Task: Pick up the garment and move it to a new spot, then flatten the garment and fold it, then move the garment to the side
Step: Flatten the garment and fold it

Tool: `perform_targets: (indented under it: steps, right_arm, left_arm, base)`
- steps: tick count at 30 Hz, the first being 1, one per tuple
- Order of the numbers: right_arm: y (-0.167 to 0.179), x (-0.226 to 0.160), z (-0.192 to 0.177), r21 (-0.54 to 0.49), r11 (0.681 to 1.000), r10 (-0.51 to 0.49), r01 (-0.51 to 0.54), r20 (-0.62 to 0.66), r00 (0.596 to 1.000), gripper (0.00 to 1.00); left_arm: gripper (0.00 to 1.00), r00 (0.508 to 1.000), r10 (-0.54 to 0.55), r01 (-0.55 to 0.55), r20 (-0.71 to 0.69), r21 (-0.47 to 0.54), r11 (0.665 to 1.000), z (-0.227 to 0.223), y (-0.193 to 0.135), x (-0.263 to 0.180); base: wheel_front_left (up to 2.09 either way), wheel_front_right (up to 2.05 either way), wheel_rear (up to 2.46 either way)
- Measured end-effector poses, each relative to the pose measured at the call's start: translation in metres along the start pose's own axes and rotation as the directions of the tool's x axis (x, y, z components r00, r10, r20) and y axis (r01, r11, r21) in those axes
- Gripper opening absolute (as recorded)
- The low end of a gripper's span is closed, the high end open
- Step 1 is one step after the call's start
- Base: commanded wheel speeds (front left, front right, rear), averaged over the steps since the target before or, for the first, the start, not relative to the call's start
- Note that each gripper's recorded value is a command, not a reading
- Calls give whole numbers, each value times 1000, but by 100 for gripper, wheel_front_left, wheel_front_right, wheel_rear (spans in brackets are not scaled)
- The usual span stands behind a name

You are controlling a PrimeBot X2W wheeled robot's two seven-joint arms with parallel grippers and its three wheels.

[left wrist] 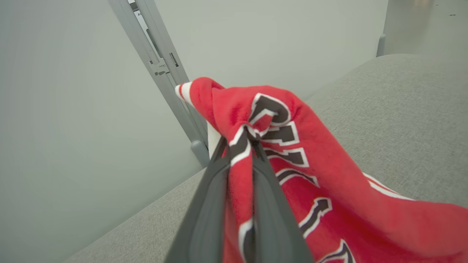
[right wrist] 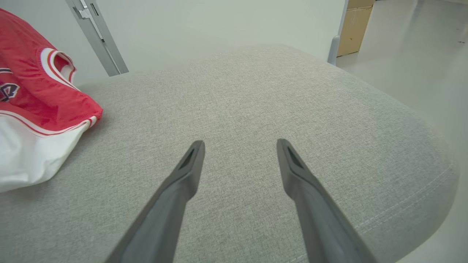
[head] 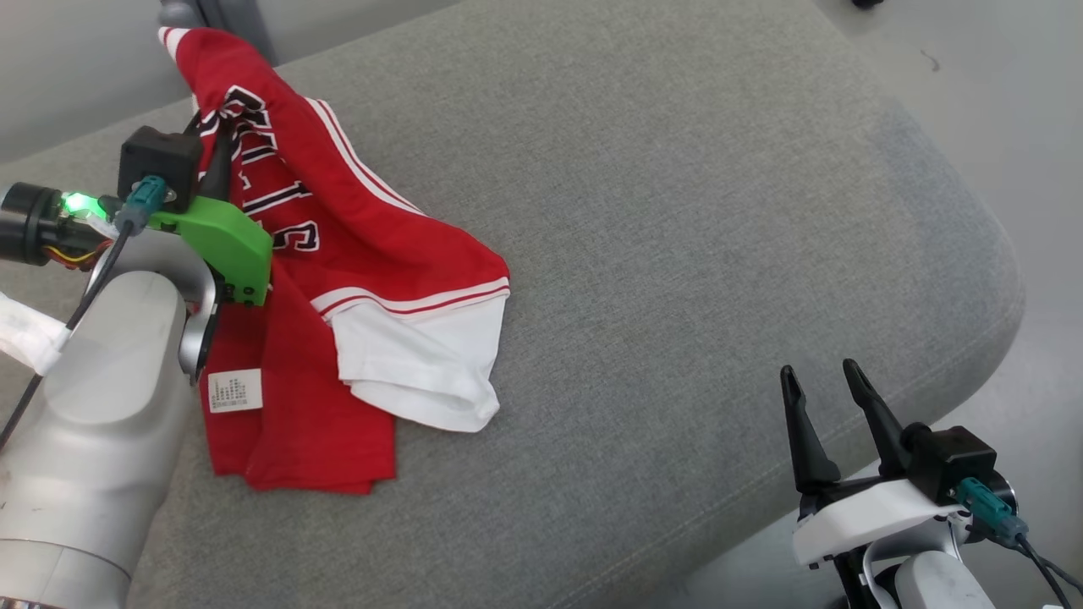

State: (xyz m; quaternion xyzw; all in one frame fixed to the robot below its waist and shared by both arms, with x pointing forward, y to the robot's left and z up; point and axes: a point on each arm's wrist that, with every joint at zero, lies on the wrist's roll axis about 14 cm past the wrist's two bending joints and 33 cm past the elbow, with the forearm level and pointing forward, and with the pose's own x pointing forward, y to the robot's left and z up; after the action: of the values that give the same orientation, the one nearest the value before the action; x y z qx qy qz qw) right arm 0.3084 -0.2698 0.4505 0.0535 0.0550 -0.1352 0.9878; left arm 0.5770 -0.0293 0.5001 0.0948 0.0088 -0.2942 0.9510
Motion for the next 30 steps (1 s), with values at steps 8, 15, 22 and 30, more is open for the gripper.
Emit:
perform_targets:
  steps: [8,15,22,30]
  right_arm:
    - [-9,1,-8,-13,999,-32,31,-32,999,100]
    - [-1,6,-6,-2,1000,-4,4,-21,1000,100]
    - [9,-5,-10,20,999,32,-32,-18,999,100]
    - [29,-5,-5,29,994,104,-104,8,995,100]
  left_arm:
    - [100,999,-20,13,-47,-158,987,-31,-19,12]
    - [100,999,37,-29,16,-355,934,-12,-17,-3]
    - [100,990,123,-139,-66,-420,897,-46,-6,-71]
    - [100,959,222,-280,-176,-474,835,-85,4,-148]
  base:
    - [0,0,0]
    - [0,0,0]
    - [0,0,0]
    - [0,0,0]
